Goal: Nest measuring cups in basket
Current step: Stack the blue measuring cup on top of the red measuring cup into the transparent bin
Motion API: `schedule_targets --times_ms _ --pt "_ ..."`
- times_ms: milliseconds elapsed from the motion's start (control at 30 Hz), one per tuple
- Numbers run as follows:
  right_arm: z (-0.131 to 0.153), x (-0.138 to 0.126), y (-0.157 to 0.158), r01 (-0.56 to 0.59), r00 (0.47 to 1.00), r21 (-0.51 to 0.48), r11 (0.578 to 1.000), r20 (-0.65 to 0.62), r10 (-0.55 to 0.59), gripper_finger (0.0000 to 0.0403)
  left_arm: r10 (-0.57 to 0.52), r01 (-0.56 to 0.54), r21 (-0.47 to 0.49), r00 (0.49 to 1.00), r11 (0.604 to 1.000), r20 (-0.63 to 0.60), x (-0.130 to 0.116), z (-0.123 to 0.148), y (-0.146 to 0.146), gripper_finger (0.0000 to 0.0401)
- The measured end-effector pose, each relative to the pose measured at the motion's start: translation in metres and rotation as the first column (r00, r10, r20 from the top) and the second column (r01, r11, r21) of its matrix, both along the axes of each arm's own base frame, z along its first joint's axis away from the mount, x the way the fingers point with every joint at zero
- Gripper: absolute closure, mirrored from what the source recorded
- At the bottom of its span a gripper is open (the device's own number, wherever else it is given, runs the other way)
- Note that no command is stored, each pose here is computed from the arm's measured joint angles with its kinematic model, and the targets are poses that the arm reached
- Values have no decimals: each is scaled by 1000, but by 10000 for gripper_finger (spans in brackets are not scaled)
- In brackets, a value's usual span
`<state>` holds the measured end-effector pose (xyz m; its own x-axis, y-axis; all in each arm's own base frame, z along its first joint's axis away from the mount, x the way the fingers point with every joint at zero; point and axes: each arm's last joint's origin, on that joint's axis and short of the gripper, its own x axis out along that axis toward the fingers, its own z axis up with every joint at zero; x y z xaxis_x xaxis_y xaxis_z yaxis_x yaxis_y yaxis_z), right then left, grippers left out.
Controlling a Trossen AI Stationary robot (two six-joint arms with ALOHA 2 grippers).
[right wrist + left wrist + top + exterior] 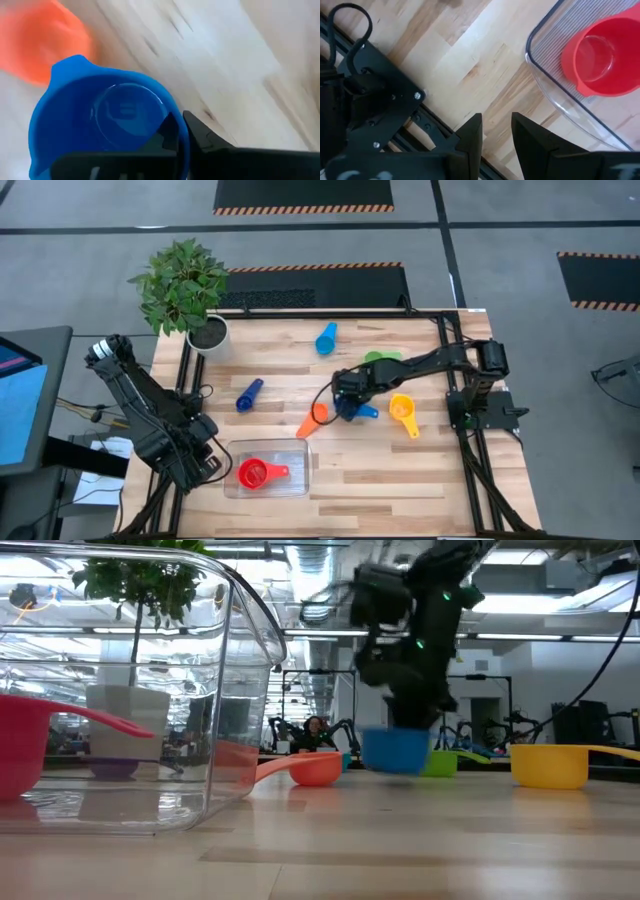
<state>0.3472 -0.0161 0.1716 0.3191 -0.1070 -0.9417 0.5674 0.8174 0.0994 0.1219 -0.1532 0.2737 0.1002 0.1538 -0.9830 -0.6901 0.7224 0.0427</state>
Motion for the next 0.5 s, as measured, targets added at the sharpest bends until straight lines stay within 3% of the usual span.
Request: schedule_targets --times_ms 100,267,400,500 --pt "29 14 3 -51 997 0 999 58 50 393 -14 14 4 1000 1000 1 0 0 0 308" --pt "107 32 16 -138 961 -51 989 235 146 394 -26 26 17 1000 1000 -13 -1 0 1 308" --pt "155 43 38 -222 869 -121 968 425 252 394 -27 28 41 999 999 -45 -3 0 4 308" --pt "163 52 55 -258 820 -139 956 491 293 394 -36 41 66 997 997 -65 -7 1 6 308"
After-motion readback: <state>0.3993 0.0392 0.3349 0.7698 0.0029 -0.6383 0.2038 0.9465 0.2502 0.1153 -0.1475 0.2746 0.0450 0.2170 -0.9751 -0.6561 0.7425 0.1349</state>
